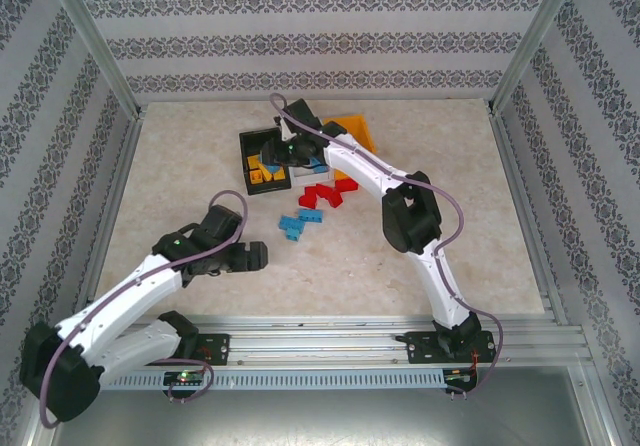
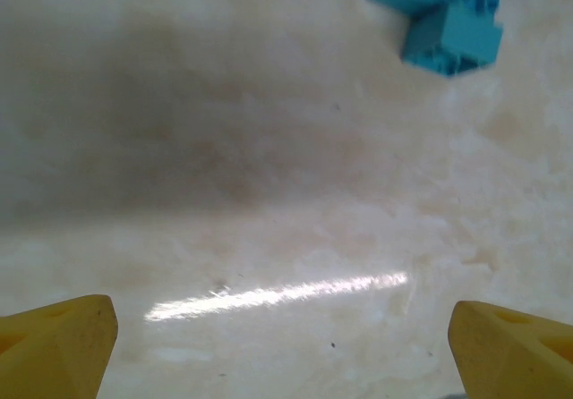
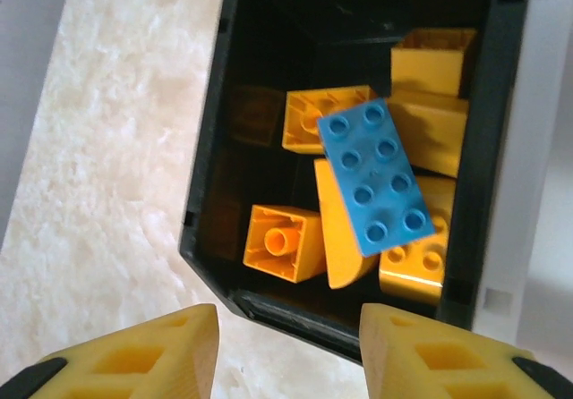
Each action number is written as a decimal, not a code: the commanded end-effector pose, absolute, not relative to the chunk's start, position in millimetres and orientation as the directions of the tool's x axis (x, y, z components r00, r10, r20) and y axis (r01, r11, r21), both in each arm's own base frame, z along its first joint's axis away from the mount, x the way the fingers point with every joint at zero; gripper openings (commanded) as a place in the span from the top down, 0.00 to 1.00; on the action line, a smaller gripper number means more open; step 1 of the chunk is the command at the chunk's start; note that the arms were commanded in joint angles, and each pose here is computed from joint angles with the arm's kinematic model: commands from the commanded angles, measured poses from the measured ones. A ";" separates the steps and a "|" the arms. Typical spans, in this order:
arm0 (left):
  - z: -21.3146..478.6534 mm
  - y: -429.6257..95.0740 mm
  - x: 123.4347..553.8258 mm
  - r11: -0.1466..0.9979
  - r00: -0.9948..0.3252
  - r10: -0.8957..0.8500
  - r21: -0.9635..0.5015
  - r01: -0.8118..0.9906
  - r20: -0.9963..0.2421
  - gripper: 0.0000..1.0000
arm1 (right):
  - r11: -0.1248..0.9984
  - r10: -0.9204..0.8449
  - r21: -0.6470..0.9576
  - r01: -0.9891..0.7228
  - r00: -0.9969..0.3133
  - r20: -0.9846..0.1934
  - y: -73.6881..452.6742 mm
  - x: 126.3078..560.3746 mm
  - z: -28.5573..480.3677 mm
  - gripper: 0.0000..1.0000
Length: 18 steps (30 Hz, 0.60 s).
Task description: Sort the legos into containers by color
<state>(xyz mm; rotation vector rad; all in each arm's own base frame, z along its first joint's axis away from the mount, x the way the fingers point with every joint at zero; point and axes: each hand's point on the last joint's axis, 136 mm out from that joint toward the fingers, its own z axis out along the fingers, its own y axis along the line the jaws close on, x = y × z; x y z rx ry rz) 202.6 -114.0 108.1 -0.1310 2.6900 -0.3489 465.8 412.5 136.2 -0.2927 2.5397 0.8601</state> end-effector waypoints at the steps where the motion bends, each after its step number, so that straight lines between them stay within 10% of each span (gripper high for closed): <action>1: 135.1 -77.3 205.1 0.963 -0.832 -0.249 -0.217 -0.159 -0.495 0.04 | 0.796 -0.146 0.453 -0.401 -0.854 -0.499 423.5 465.0 127.8 0.52; 18: 178.7 -78.1 211.0 0.936 -0.778 -0.287 -0.336 -0.103 -0.560 0.04 | 0.846 -0.273 0.290 -0.447 -0.831 -0.486 425.6 475.8 71.2 0.41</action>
